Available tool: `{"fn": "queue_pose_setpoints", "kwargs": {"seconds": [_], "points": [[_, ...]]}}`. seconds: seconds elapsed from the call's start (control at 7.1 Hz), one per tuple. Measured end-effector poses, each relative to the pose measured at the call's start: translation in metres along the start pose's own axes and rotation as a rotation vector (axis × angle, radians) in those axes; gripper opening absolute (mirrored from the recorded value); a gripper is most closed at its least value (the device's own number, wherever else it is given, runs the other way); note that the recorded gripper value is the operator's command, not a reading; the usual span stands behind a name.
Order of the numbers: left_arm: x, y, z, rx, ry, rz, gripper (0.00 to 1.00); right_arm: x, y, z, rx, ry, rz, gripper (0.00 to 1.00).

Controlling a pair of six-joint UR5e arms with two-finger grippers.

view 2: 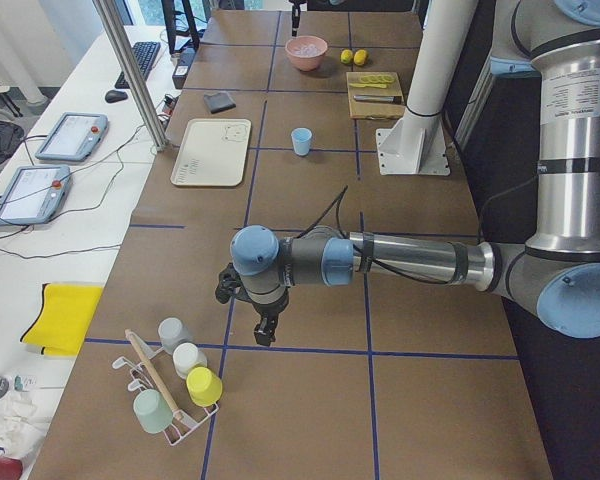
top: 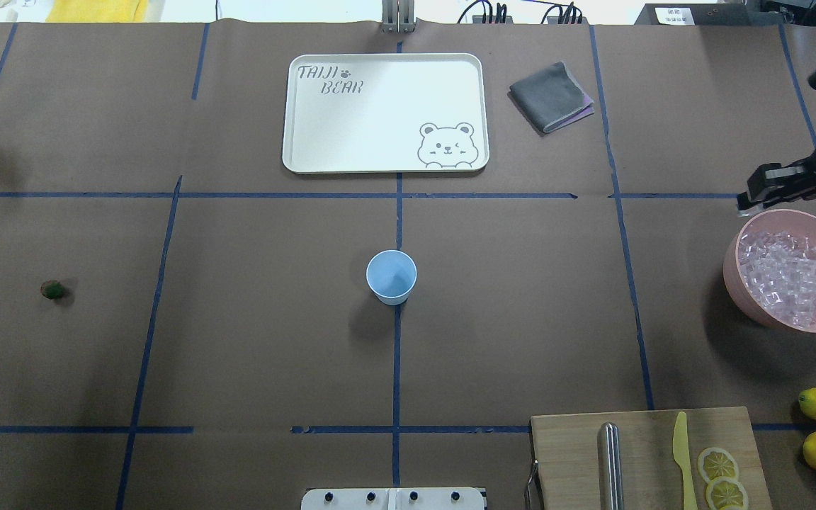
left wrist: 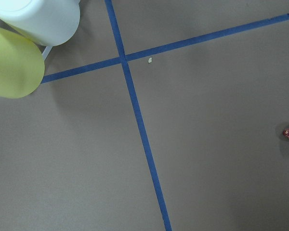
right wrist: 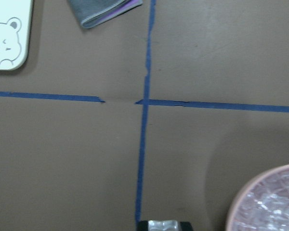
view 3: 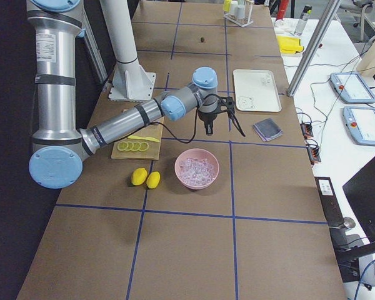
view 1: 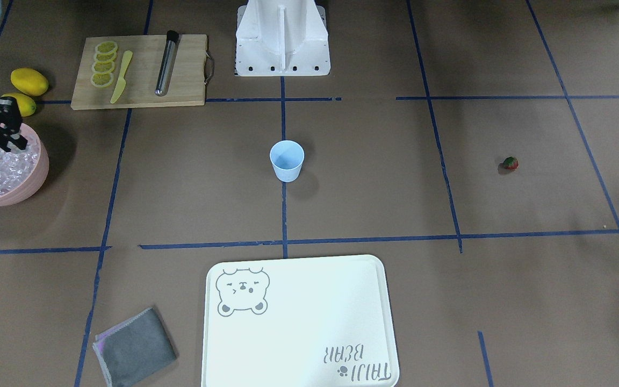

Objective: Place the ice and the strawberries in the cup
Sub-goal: 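Carry the held ice cube with the right gripper over the blue cup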

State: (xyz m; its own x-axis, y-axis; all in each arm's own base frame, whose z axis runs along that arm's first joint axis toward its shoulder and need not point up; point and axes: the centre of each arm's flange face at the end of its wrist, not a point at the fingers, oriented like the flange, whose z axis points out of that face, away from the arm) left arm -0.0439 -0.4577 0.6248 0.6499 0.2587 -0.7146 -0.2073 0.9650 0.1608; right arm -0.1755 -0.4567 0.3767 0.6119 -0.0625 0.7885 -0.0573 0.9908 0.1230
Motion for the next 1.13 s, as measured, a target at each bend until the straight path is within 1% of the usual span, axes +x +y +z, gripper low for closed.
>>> {"fn": "queue_pose_setpoints", "kwargs": {"seconds": [0.28, 0.42, 0.56, 0.7, 0.84, 0.99, 1.13], "points": [[0.0, 0.0, 0.0, 0.0, 0.0, 0.0, 1.0, -0.086, 0.005, 0.026, -0.013, -0.039, 0.024, 0.0], [0.0, 0.0, 0.0, 0.0, 0.0, 0.0, 1.0, -0.14, 0.014, 0.042, -0.017, -0.046, 0.047, 0.0], [0.0, 0.0, 0.0, 0.0, 0.0, 0.0, 1.0, -0.199, 0.023, 0.054, -0.016, -0.021, 0.069, 0.0], [0.0, 0.0, 0.0, 0.0, -0.001, 0.001, 1.0, -0.253, 0.031, 0.057, -0.012, 0.014, 0.083, 0.0], [0.0, 0.0, 0.0, 0.0, -0.001, 0.0, 1.0, -0.303, 0.036, 0.06, -0.007, 0.033, 0.105, 0.0], [0.0, 0.0, 0.0, -0.001, -0.001, -0.001, 1.0, -0.347, 0.038, 0.068, 0.005, 0.04, 0.129, 0.0], [0.0, 0.0, 0.0, -0.002, -0.001, -0.002, 1.0, -0.392, 0.038, 0.082, 0.02, 0.052, 0.152, 0.0]]}}
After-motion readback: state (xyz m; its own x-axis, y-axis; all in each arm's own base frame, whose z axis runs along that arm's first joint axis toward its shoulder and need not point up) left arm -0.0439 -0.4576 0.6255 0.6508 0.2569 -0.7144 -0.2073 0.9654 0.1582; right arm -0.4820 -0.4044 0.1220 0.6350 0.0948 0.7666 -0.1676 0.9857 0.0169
